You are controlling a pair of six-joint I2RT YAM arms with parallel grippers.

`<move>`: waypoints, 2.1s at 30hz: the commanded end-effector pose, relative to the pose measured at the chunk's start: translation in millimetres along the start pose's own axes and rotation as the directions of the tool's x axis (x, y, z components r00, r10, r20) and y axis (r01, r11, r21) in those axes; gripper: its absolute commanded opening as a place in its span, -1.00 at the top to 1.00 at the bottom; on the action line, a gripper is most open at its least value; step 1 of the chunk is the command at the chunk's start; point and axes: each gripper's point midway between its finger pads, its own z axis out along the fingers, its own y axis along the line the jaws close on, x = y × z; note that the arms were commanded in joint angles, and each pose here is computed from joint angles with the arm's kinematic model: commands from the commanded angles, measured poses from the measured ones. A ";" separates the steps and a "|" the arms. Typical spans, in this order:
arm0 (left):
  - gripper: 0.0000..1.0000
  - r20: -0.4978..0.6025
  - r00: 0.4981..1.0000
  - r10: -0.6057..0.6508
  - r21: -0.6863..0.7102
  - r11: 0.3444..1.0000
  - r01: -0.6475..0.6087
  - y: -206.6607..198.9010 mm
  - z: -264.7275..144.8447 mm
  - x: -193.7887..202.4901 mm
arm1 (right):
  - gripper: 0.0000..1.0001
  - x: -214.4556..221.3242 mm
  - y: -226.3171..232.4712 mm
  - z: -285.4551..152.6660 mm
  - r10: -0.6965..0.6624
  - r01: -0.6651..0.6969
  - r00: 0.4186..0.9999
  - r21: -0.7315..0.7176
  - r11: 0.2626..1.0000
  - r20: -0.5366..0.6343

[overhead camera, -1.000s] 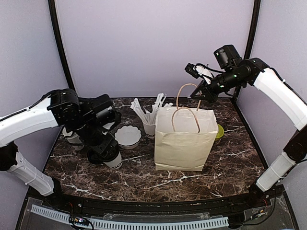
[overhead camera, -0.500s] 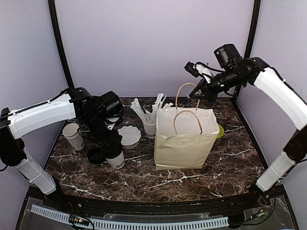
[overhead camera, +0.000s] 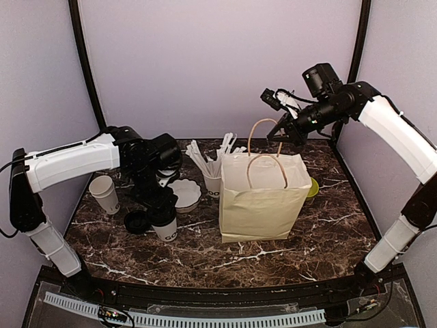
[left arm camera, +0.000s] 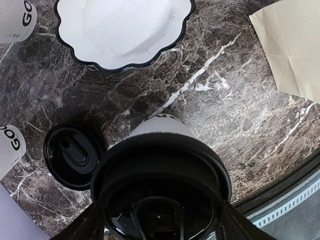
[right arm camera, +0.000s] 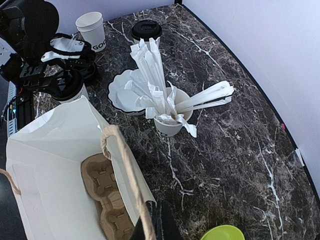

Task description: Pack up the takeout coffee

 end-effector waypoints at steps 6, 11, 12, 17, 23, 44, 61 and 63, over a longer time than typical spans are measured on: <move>-0.70 0.212 0.976 0.050 0.028 0.998 -0.057 5.5 -71.9 -22.5 | 1.00 -13.1 -2.6 0.5 0.005 -0.004 1.000 -0.020 1.000 0.026; -0.64 0.160 0.984 0.073 0.067 0.994 -0.085 -2.4 -64.8 -14.0 | 1.00 -13.2 -3.4 2.0 0.006 -0.005 1.000 -0.021 1.000 0.025; -0.63 0.152 0.986 0.074 0.066 0.994 -0.085 -2.4 -63.0 -13.1 | 1.00 -13.4 -3.2 2.0 0.007 -0.007 1.000 -0.022 1.000 0.026; -0.62 0.241 0.966 0.091 0.074 0.991 -0.112 -9.3 -85.1 -30.0 | 1.00 -12.9 -2.4 1.5 0.009 -0.008 1.000 -0.024 1.000 0.024; -0.71 0.660 0.588 0.467 -0.097 0.829 -0.550 -108.8 -177.7 -63.9 | 1.00 -11.0 -5.2 2.2 0.006 -0.006 1.000 -0.012 1.000 0.013; 0.15 0.902 0.208 0.377 -0.091 0.639 -0.764 -237.8 -227.7 -128.4 | 1.00 -12.6 -1.6 2.1 0.022 -0.022 1.000 -0.036 0.999 0.017; 1.00 0.975 0.101 0.200 -0.053 0.646 -0.761 -215.0 -362.6 -106.1 | 1.00 -84.2 3.3 -73.3 -0.091 0.077 0.974 0.076 0.994 0.207; 1.00 0.971 0.112 0.210 -0.054 0.652 -0.756 -213.8 -358.4 -107.4 | 1.00 -83.2 2.0 -71.1 -0.092 0.078 0.975 0.076 0.994 0.201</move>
